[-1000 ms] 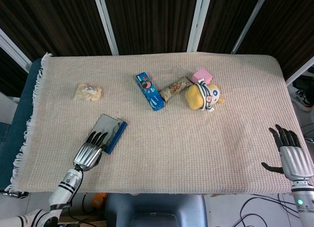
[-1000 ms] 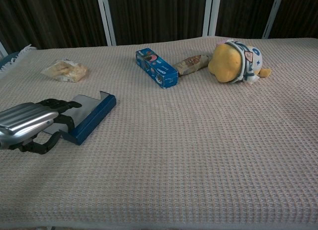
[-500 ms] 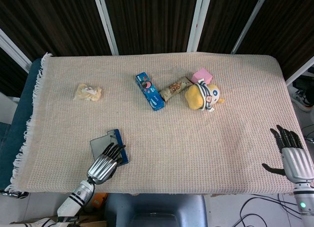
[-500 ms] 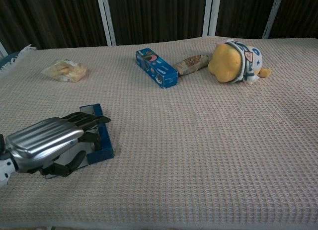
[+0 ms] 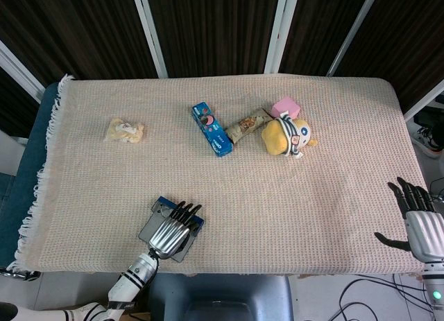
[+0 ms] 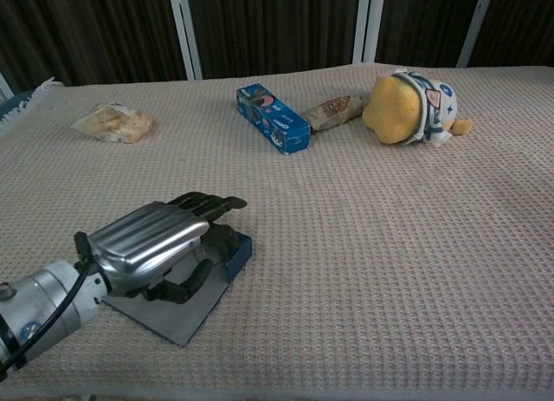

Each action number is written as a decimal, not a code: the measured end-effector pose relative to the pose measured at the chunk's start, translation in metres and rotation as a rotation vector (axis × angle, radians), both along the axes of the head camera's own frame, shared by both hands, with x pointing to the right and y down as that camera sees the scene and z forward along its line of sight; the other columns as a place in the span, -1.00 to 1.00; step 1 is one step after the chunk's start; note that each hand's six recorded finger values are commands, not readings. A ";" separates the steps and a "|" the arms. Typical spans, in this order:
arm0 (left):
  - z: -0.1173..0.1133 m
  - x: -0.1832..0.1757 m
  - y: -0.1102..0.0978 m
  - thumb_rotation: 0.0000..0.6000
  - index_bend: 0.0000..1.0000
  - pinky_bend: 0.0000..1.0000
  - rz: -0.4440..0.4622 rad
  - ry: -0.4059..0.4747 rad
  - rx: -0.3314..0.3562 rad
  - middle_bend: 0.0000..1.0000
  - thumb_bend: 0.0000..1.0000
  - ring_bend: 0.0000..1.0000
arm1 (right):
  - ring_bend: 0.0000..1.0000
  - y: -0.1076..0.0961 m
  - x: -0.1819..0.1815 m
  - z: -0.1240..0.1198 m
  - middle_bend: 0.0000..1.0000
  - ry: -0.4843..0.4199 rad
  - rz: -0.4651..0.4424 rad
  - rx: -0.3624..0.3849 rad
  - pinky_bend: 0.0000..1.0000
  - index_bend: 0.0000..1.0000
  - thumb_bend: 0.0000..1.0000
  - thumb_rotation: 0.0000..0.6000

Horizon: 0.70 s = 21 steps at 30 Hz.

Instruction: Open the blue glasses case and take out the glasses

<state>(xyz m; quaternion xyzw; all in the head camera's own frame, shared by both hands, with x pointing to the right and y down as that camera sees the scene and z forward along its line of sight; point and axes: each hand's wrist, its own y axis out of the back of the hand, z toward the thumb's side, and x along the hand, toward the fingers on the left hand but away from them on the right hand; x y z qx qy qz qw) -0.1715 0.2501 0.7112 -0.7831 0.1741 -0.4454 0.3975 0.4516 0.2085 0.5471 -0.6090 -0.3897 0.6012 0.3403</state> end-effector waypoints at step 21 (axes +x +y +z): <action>0.001 -0.008 -0.042 1.00 -0.33 -0.99 -0.096 -0.031 0.099 -0.96 -0.06 -1.00 | -1.00 -0.002 0.009 -0.008 -1.00 -0.004 0.035 0.026 -1.00 -1.00 -0.88 1.00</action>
